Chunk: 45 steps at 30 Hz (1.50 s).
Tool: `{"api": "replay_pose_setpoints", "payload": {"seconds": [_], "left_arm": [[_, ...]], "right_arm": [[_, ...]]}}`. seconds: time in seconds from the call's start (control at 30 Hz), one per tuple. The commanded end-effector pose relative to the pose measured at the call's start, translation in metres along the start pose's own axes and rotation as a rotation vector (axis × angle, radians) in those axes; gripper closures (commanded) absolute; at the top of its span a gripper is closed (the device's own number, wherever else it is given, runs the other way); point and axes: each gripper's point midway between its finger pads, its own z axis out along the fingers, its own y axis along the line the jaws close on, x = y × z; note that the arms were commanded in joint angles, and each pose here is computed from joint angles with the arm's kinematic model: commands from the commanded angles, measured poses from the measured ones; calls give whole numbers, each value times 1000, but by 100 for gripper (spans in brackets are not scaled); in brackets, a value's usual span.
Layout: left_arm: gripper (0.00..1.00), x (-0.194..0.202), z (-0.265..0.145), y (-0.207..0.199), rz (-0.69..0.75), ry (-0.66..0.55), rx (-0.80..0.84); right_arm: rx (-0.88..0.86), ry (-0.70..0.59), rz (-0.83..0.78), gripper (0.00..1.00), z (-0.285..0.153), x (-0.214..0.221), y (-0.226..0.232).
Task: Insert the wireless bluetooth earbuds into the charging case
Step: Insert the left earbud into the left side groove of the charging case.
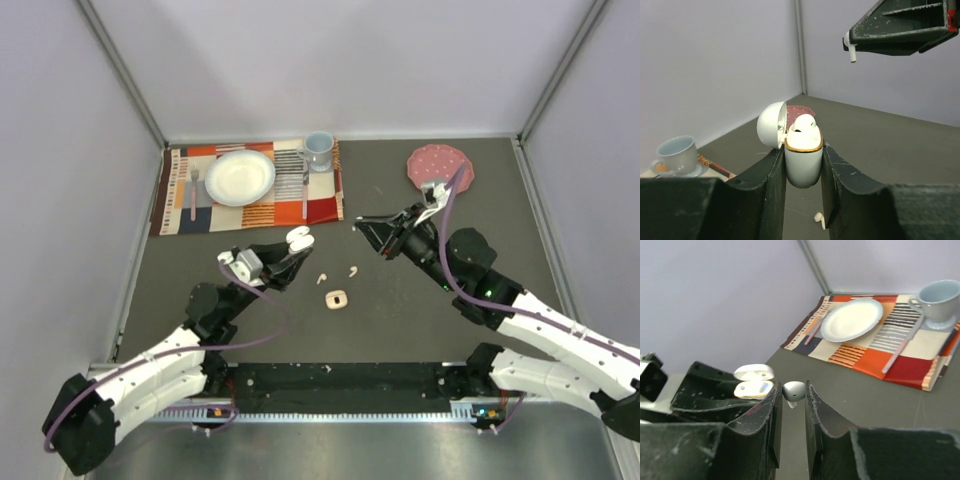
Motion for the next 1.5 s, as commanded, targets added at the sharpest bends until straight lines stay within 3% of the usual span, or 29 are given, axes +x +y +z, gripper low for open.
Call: {"api": "replay_pose_setpoints", "payload": {"seconds": [0.0,0.17,0.67,1.47], "left_arm": [[100,-40,13,-22,13,-141,141],[100,-43,9,-26,6,-190,153],[100,-33,12,-20,-4,-156,126],[100,-28,12,-23,-22,-140,142]], "right_arm": [[-126,-36,-62,100,-5,-7,32],[-169,-42,-73,100,-4,-5,50],[-277,-75,-72,100,4,-3,100],[-284,-60,-66,100,30,19,113]]}}
